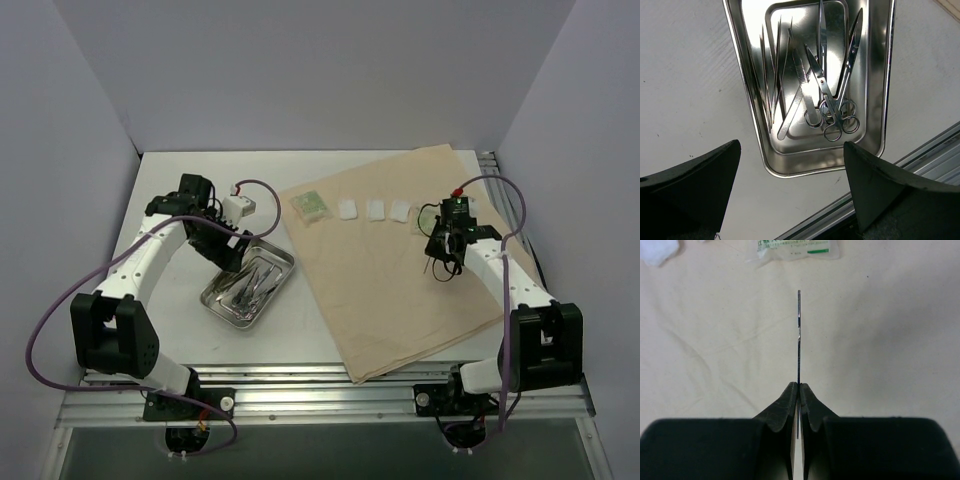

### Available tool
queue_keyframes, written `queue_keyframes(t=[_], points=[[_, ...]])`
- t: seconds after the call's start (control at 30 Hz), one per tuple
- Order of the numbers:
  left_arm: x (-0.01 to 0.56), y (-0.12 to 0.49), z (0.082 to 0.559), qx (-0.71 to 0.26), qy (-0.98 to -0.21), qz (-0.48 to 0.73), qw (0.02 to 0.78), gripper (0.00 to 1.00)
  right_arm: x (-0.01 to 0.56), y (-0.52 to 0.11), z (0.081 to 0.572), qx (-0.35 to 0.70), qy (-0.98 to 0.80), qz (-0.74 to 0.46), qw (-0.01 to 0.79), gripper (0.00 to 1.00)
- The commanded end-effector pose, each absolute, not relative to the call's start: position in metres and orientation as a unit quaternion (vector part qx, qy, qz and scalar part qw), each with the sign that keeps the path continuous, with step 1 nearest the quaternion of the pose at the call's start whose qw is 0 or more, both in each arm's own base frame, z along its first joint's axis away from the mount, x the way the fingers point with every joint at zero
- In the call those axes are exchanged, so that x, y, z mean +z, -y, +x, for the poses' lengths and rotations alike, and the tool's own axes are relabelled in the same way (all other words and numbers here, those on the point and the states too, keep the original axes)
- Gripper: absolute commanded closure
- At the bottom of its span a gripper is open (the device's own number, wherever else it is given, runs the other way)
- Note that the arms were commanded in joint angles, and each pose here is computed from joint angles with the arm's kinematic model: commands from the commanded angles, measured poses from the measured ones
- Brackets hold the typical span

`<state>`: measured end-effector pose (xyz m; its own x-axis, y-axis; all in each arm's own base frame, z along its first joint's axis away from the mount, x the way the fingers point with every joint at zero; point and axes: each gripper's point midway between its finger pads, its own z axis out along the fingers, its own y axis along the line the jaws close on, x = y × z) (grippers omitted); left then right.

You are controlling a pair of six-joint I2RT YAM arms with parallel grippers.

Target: Prepare the surgical pack

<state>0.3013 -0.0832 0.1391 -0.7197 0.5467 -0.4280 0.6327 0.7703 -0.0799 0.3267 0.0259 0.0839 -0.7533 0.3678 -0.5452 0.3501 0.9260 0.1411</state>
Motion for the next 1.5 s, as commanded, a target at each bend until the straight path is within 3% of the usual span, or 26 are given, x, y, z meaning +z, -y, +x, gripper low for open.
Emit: queue_keyframes(t=[0.0, 0.17, 0.33, 0.53, 0.67, 0.93, 1.17, 1.47], points=[[0.143, 0.084, 0.311, -0.103, -0.92, 0.316, 0.21, 0.06, 0.098, -0.025, 0.325, 0.016, -0.93, 0.209, 0.303, 1.0], [0.143, 0.077, 0.314, -0.086, -0.921, 0.313, 0.214, 0.07, 0.138, -0.087, 0.343, 0.095, -0.907, 0.194, 0.361, 1.0], [0.144, 0.05, 0.337, -0.048, -0.941, 0.239, 0.235, 0.06, 0.195, -0.241, 0.347, 0.263, -0.852, 0.166, 0.421, 1.0], [0.158, 0.015, 0.351, -0.048, -0.949, 0.173, 0.259, 0.06, 0.203, -0.398, 0.33, 0.406, -0.8, 0.152, 0.414, 1.0], [0.157, 0.008, 0.345, -0.042, -0.951, 0.171, 0.255, 0.06, 0.178, -0.468, 0.334, 0.428, -0.803, 0.141, 0.39, 1.0], [0.151, 0.001, 0.337, -0.026, -0.952, 0.176, 0.249, 0.06, 0.124, -0.501, 0.327, 0.42, -0.821, 0.17, 0.348, 1.0], [0.146, 0.003, 0.341, -0.035, -0.952, 0.177, 0.245, 0.06, 0.068, -0.508, 0.304, 0.437, -0.833, 0.219, 0.261, 1.0], [0.143, 0.006, 0.342, -0.042, -0.953, 0.177, 0.241, 0.05, 0.052, -0.509, 0.29, 0.42, -0.844, 0.232, 0.241, 1.0]])
